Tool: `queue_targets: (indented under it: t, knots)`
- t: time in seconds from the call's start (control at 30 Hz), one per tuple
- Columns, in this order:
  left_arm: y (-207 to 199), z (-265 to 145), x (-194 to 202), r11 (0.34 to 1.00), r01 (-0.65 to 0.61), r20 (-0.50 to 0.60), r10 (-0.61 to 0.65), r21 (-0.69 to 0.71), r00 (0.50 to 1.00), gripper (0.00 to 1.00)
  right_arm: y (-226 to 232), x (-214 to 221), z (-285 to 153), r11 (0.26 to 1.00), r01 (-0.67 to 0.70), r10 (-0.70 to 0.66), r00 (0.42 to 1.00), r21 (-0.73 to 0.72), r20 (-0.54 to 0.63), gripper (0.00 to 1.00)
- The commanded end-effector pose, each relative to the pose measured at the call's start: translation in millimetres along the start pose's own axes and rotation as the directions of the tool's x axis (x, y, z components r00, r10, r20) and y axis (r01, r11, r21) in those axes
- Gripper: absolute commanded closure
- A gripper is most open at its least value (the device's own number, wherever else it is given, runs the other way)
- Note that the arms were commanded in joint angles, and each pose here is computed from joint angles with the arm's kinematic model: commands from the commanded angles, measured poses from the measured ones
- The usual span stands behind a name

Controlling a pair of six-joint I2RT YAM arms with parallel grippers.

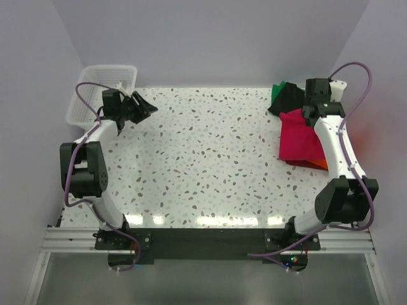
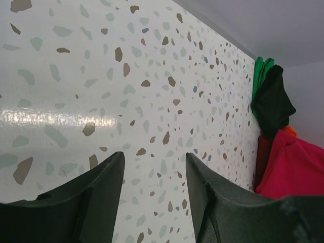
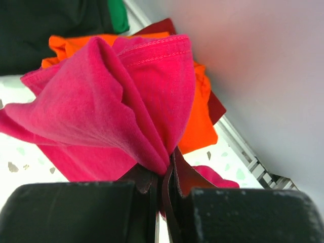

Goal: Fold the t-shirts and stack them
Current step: Neatly place the folded tshirt to the corner

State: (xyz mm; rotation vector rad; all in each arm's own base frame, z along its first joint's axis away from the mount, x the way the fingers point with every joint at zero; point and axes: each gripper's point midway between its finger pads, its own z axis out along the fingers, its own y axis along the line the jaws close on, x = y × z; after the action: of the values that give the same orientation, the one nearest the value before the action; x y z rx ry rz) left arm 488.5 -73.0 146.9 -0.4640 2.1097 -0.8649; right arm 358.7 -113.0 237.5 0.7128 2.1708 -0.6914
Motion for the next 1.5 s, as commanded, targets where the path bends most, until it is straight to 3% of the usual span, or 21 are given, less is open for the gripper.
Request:
queue_targets:
  t: [0.0, 0.3, 0.53, 0.83, 1.17, 1.47]
  knots:
    - [-7.6, 3.3, -5.8, 0.999, -0.035, 0.014, 0.035, 0.025, 0.999, 0.44, -26.9, -45.5, -17.1, 0.984, -0.161, 0.147, 0.974, 0.072, 0.171, 1.00]
    - [-6.4, 4.7, -5.1, 0.999, -0.040, 0.011, 0.040, 0.016, 0.999, 0.44, -26.2, -34.0, -4.1, 0.977, -0.165, 0.145, 0.979, 0.132, 0.144, 1.00]
    - [-6.9, 6.1, -4.9, 0.999, -0.040, 0.006, 0.040, 0.018, 0.999, 0.44, -25.5, 6.8, 20.0, 0.954, -0.124, 0.119, 0.992, 0.272, 0.036, 1.00]
    - [-10.0, 4.8, -0.7, 0.999, -0.051, -0.002, 0.051, 0.018, 0.999, 0.44, -6.7, 55.1, 47.4, 0.918, -0.057, 0.058, 0.998, 0.393, 0.009, 1.00]
    - [-11.1, 1.9, -1.0, 0.998, -0.061, 0.001, 0.061, 0.012, 0.998, 0.44, -2.9, 60.7, 79.0, 0.884, 0.046, -0.057, 0.998, 0.466, 0.009, 1.00]
    - [-9.5, 3.9, -0.2, 0.998, -0.064, -0.003, 0.064, 0.007, 0.998, 0.44, -40.0, 58.3, 102.2, 0.862, -0.005, 0.012, 1.000, 0.507, -0.010, 1.00]
